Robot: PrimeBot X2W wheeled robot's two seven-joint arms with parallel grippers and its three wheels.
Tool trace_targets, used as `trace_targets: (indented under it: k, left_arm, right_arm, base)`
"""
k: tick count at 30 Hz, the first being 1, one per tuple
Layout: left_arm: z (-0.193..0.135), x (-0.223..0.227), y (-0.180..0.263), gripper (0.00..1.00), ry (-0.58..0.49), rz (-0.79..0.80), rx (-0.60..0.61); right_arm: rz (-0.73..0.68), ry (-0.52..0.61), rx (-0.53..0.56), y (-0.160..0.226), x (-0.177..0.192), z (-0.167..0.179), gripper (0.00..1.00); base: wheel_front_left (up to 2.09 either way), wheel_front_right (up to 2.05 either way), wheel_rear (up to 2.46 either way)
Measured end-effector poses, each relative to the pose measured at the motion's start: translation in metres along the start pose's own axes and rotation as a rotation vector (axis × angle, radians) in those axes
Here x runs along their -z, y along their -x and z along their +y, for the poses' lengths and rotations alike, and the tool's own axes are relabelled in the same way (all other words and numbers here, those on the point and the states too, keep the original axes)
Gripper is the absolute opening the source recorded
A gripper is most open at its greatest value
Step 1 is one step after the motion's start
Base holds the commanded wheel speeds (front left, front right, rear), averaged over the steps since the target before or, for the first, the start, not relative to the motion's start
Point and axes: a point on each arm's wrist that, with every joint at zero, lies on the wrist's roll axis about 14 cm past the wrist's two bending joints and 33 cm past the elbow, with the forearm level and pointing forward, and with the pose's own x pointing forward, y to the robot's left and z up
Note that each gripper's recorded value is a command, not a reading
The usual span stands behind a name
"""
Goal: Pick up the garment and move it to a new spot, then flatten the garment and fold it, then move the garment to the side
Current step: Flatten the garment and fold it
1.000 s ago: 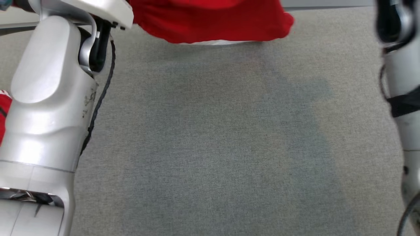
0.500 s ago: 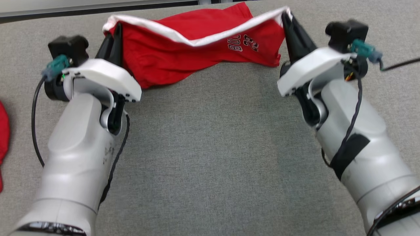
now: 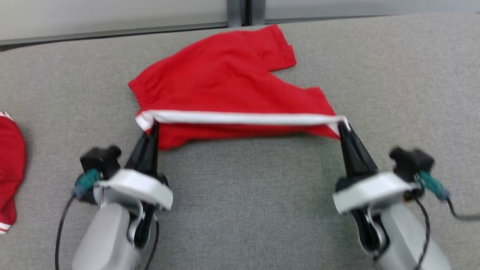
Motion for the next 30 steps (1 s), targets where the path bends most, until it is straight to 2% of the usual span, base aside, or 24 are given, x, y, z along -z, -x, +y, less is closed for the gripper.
trace_targets:
  k: [6,12,23,30]
  left_arm:
    - [0.001,0.014,0.05,0.0,-0.065,0.031,0.029]
    - [0.001,0.014,0.09,0.0,-0.114,0.065,0.056]
    - [-0.003,-0.004,0.14,0.0,-0.129,0.125,0.033]
    - [-0.01,-0.011,0.151,0.0,-0.088,0.137,0.02]
  right_arm:
    - [-0.003,0.011,0.029,0.059,0.011,0.0,0.0]
    - [0.001,0.02,0.071,0.105,0.006,0.002,0.0]
    - [0.043,0.033,0.106,0.162,-0.007,0.016,0.0]
    - [0.04,0.047,0.114,0.169,-0.016,0.016,0.0]
  base:
    - [0.0,0.0,0.0]
    - [0.0,0.0,0.0]
    - [0.0,0.0,0.0]
    - [0.0,0.0,0.0]
